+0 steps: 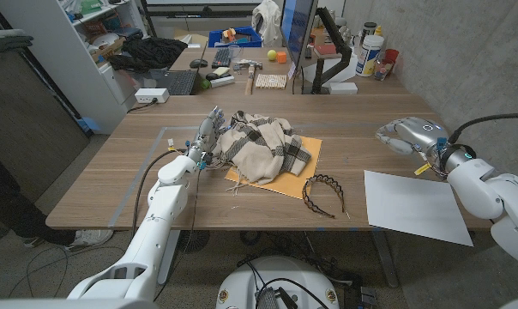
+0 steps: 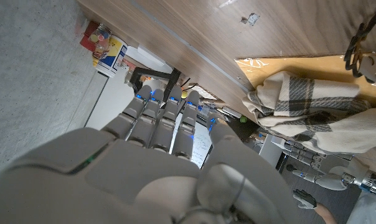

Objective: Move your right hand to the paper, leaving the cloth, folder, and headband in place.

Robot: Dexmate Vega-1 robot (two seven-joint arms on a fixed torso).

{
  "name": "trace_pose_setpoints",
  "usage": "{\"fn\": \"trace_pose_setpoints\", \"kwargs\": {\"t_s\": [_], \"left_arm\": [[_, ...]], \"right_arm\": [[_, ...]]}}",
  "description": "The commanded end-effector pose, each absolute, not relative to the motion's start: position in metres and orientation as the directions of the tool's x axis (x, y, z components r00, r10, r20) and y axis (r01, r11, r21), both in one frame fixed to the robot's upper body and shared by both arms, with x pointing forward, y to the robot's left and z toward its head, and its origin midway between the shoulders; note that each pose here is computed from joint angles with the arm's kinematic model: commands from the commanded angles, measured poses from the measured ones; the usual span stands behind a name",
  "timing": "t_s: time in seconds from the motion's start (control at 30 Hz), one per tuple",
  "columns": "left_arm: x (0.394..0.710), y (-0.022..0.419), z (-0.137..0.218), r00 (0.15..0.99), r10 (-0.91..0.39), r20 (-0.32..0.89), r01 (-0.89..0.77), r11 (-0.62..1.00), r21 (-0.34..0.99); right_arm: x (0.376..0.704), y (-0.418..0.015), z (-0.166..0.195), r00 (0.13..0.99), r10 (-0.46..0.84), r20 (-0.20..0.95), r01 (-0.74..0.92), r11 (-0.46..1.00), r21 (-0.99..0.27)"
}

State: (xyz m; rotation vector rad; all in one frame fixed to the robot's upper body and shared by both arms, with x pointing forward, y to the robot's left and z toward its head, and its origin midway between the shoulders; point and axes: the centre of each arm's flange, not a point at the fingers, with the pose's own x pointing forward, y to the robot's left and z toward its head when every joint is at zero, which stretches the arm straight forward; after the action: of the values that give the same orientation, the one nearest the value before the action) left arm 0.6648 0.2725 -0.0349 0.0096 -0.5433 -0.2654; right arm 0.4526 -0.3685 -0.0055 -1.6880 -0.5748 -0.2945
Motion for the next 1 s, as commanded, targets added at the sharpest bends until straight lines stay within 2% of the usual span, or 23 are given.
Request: {"fn": "trace_pose_setpoints", "kwargs": {"t_s": [0.03, 1.0], "left_arm": [[0.665, 0.273, -0.035, 0.824, -0.253, 0.507, 0.247, 0.966, 0.08], [0.663, 0.268, -0.036, 0.825, -0.259, 0.502, 0.249, 0.964, 0.089]], "right_arm": [[0.452, -0.374, -0.012, 0.872, 0.149, 0.467, 0.485, -0.12, -0.866], [0.453, -0.392, -0.028, 0.922, 0.035, 0.385, 0.387, -0.067, -0.92]]}}
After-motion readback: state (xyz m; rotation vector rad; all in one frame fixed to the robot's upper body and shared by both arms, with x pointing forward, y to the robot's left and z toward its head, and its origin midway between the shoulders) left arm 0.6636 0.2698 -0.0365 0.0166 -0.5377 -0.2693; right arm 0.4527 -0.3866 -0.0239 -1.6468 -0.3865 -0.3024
